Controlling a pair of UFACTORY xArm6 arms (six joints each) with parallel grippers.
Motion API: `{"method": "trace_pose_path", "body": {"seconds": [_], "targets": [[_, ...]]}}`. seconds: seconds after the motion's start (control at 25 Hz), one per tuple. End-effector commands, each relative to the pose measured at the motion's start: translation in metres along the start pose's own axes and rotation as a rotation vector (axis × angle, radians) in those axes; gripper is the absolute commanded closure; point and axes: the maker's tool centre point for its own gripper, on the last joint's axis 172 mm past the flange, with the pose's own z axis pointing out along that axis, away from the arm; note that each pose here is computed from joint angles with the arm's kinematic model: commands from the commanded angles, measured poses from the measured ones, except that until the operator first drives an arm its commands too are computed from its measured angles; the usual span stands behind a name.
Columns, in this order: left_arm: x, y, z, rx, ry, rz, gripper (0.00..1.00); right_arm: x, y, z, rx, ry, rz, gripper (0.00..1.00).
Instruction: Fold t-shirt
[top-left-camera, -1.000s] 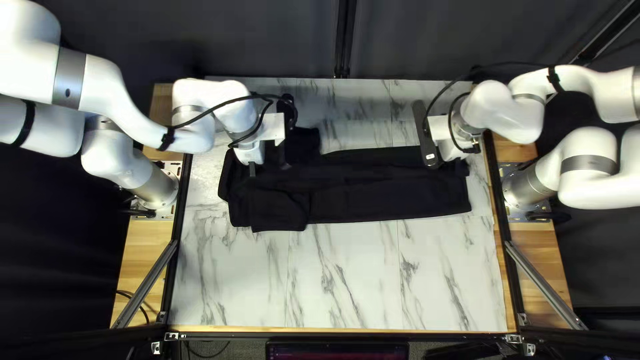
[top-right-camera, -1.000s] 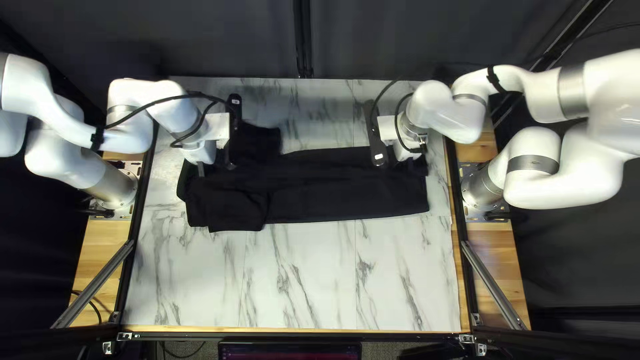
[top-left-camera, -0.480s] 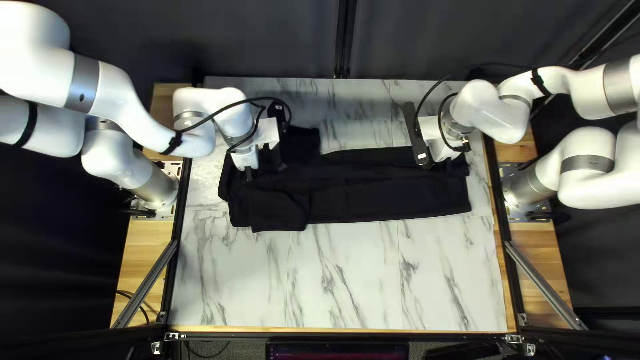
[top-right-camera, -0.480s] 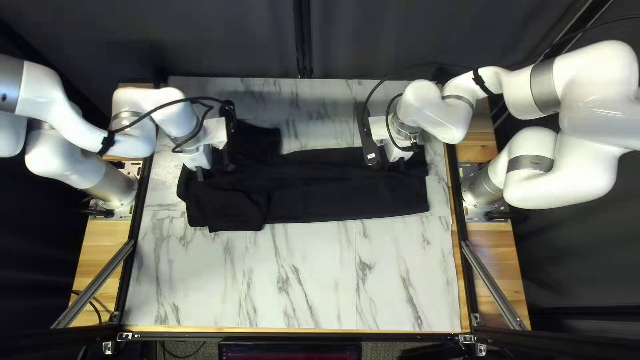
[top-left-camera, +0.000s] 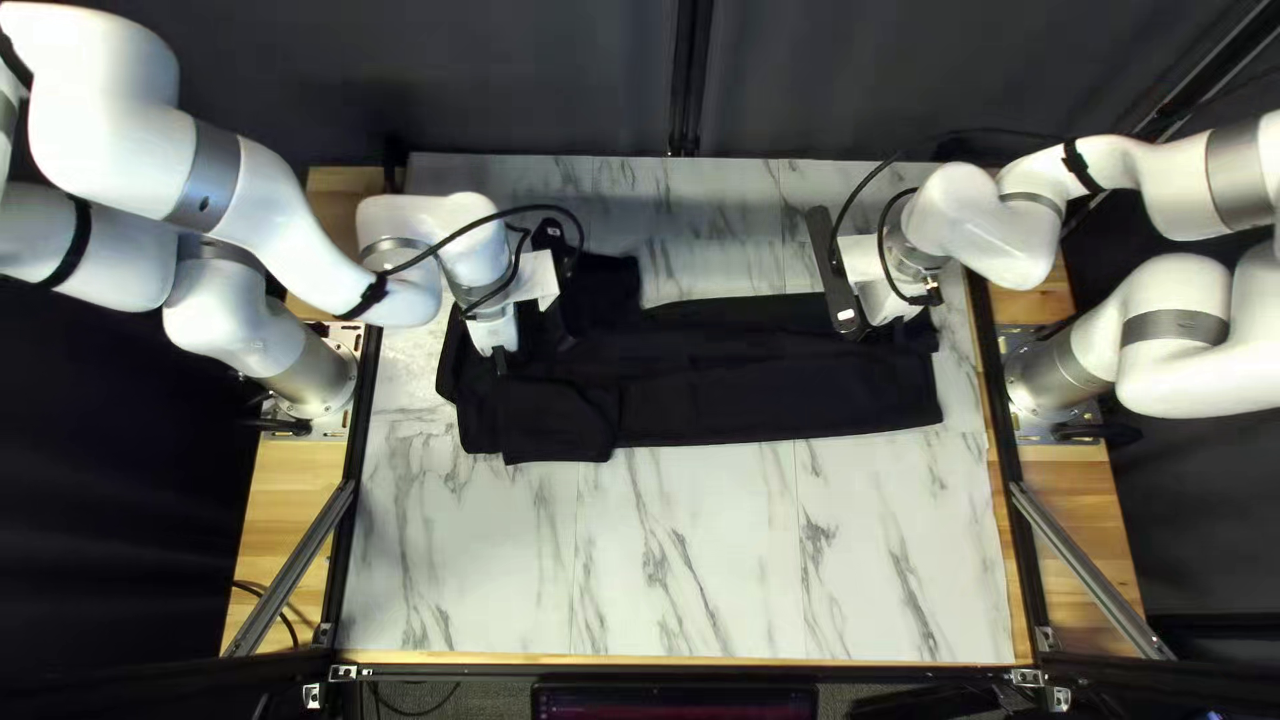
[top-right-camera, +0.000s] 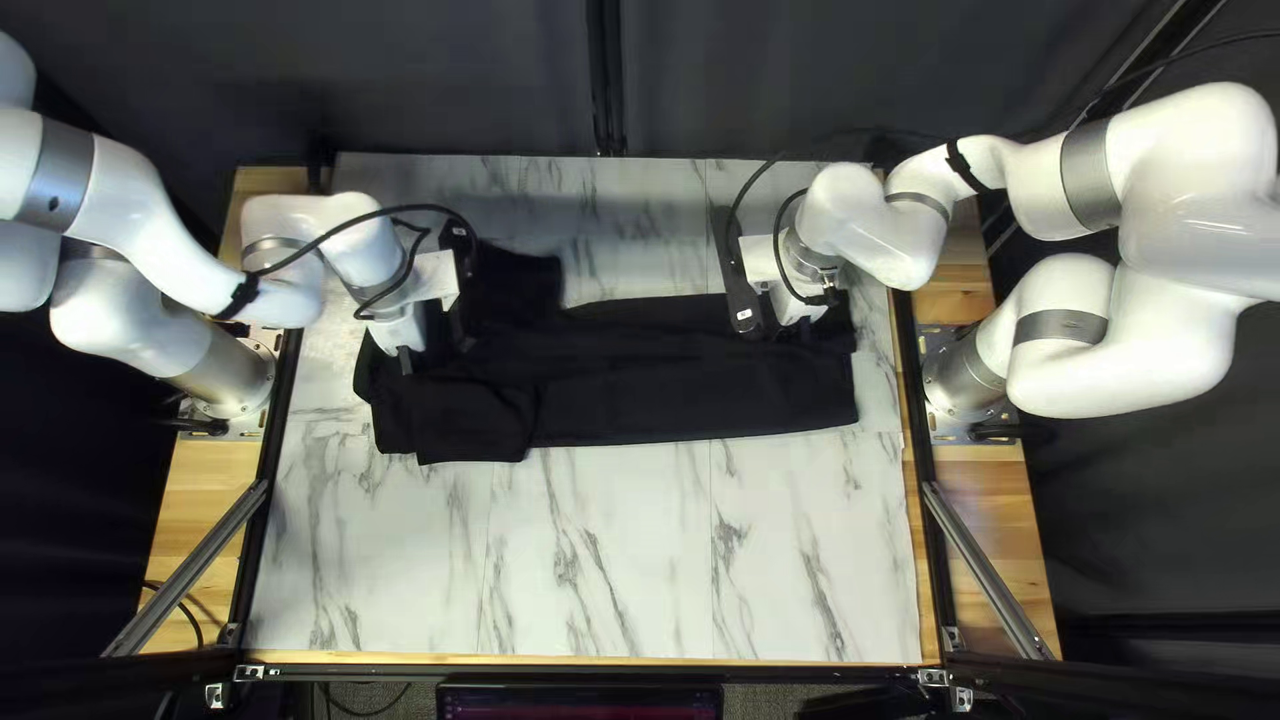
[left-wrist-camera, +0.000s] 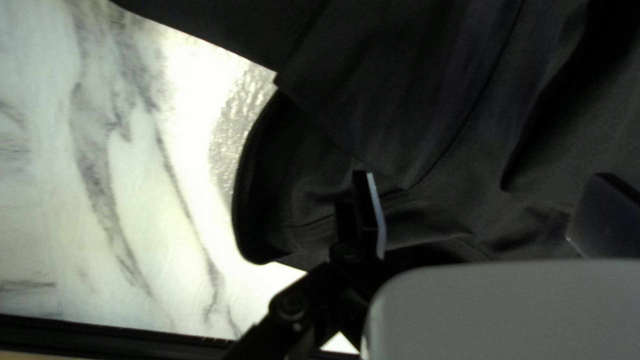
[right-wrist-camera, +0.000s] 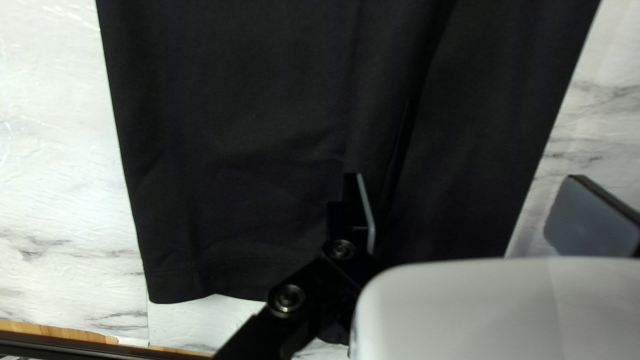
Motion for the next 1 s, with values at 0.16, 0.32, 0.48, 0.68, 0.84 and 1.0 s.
{"method": "trace_pose_path", "body": {"seconds": [0.16,0.32,0.48,0.68,0.84,1.0], "targets": [[-0.001,-0.003,0.006,-0.036,-0.021,-0.042,0.0,0.001,-0.001,0.0,-0.005,-0.002,0.003,0.0],[0.002,-0.002,0.007,-0.06,-0.029,-0.045,0.0,0.002,-0.003,0.0,-0.006,-0.002,0.006,0.0],[0.0,-0.004,0.011,-0.085,-0.046,-0.058,0.0,0.002,-0.005,-0.001,-0.008,-0.002,0.011,0.0],[0.007,0.001,0.007,-0.109,-0.037,-0.053,0.0,0.001,-0.006,-0.002,-0.01,-0.001,0.015,0.0],[0.016,0.006,0.002,-0.128,0.001,-0.03,0.0,0.001,-0.007,-0.001,-0.012,-0.002,0.016,0.0],[0.019,0.008,0.001,-0.143,0.023,-0.016,0.0,0.0,-0.008,-0.001,-0.013,-0.002,0.017,0.0]]}}
